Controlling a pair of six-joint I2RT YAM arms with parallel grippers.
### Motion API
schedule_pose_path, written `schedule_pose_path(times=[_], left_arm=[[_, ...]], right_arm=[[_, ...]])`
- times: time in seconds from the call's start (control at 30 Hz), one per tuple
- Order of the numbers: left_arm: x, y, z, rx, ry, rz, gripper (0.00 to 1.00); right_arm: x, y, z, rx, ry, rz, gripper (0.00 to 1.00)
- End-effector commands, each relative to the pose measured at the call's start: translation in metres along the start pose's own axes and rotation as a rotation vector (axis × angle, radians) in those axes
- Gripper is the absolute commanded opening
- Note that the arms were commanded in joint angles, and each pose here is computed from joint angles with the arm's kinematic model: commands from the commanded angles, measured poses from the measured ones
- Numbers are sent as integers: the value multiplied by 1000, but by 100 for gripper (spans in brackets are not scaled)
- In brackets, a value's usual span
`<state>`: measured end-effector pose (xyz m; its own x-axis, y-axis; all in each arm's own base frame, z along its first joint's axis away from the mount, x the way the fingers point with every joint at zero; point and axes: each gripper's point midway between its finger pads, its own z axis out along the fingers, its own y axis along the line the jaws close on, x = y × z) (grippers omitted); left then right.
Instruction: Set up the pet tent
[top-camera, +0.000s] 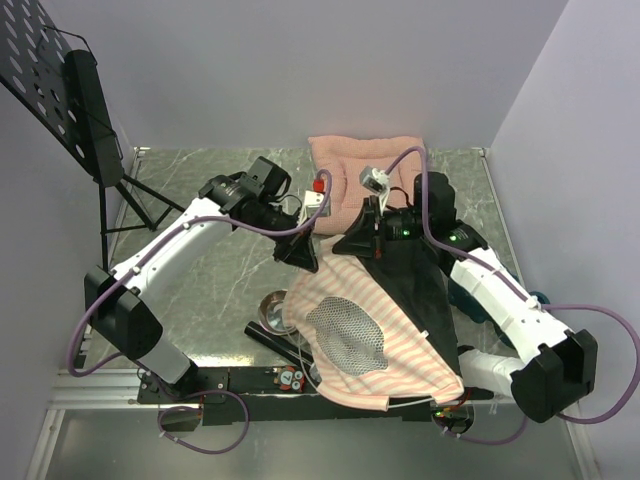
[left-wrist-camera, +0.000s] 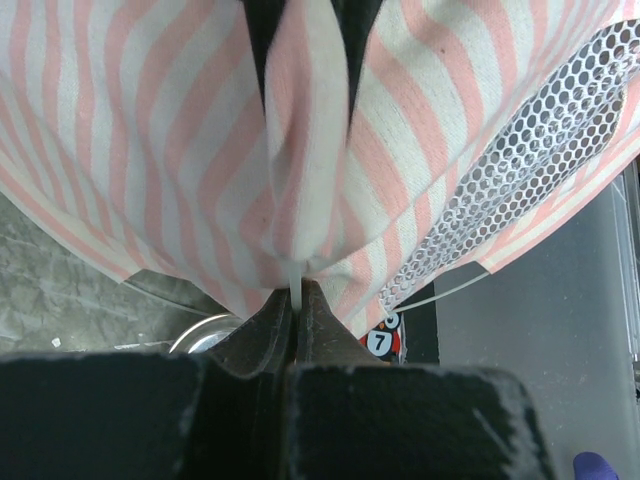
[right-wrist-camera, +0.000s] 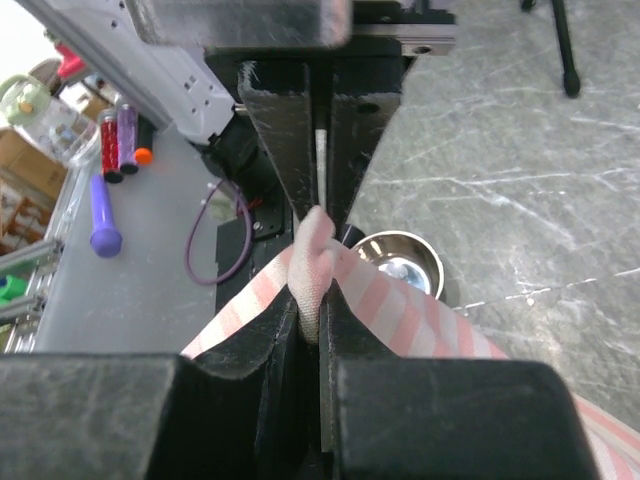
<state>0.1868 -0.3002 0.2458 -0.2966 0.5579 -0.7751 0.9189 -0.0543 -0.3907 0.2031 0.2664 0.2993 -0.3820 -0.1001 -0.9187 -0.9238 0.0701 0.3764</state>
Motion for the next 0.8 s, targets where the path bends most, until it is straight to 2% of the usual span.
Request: schedule_pose_path(times=[0.0,0.17,0.27,0.4,0.53,0.6,0.67,0.73,0.77], left_arm=[[6,-15,11,35,54,0,1],[1,-14,10,20,54,25,1],[-10,-17,5,-8,15,70,1],[-35,-23,-6,-60,-88,154,1],[-57,-23,-21,-145,-194,217,1],[-72,-19,-34,-200,-273,246,1],[-81,-10,-54,-252,-346,249,1],[-85,1,-74,-302,-404,245,1],[-87,7,-84,-323,-426,255,1]], right_arm=[[-10,14,9,-55,43,-104,0],[-3,12,14,-53,98,-112,0],[4,9,16,-46,135,-110,0],[11,5,22,-40,180,-109,0],[-5,8,26,-46,165,-120,1],[-21,10,25,-42,143,-139,18],[-40,8,20,-7,110,-164,46],[-67,8,9,31,61,-189,65],[-80,9,1,56,36,-211,69]])
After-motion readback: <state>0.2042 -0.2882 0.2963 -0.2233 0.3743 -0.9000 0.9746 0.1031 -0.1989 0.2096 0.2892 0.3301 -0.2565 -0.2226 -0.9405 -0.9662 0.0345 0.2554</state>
